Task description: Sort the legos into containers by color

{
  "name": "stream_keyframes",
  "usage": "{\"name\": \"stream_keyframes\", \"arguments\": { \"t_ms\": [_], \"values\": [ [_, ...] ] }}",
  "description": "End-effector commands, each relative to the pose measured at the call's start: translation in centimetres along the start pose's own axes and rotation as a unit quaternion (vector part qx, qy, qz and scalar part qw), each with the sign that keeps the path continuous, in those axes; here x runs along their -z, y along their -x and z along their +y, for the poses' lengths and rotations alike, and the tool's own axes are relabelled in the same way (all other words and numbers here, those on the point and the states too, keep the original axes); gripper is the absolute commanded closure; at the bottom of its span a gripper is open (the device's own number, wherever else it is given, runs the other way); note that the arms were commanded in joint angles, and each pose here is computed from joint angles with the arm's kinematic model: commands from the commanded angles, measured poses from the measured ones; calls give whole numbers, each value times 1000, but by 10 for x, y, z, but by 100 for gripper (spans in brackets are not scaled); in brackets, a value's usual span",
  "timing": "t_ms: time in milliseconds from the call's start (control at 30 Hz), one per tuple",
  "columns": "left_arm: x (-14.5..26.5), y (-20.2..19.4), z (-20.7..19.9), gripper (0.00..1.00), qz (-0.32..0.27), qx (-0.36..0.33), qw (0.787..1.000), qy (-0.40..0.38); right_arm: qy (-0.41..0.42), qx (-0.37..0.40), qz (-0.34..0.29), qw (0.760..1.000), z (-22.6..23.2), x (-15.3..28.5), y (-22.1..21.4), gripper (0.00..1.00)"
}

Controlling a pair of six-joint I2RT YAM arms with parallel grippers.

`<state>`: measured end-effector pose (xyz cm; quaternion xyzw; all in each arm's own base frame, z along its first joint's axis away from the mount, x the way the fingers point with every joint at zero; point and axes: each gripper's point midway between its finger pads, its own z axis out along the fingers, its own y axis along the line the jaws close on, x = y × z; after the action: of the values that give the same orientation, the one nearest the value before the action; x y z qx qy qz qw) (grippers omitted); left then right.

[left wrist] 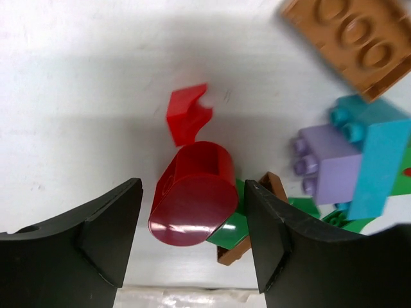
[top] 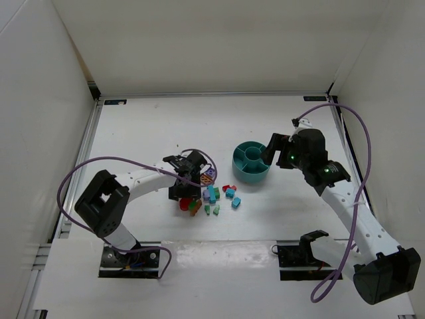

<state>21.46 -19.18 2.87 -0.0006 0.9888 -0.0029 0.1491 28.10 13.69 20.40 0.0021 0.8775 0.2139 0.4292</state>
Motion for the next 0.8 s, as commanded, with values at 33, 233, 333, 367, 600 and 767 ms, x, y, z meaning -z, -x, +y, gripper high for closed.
{"name": "stream_keyframes", "arguments": {
  "t_ms": [33,233,333,367,600,767],
  "values": [
    [9,-14,6,25,36,22,999,18,4,4,-8,1000,2,-3,3,10],
    [1,-16,-5,26,54,29,998,2,-5,3,-6,1000,-1,-5,1,10],
    [2,-18,-2,31,54,35,998,6,-4,6,-7,1000,0,-4,3,10],
    [3,-17,-2,33,52,37,998,6,-6,5,-5,1000,-1,-3,2,10],
    [13,-13,1,46,41,39,998,5,-7,5,-4,1000,-1,-5,1,10],
    [33,1,0,49,15,39,999,3,20,45,0,999,12,-5,-3,10]
  ]
}}
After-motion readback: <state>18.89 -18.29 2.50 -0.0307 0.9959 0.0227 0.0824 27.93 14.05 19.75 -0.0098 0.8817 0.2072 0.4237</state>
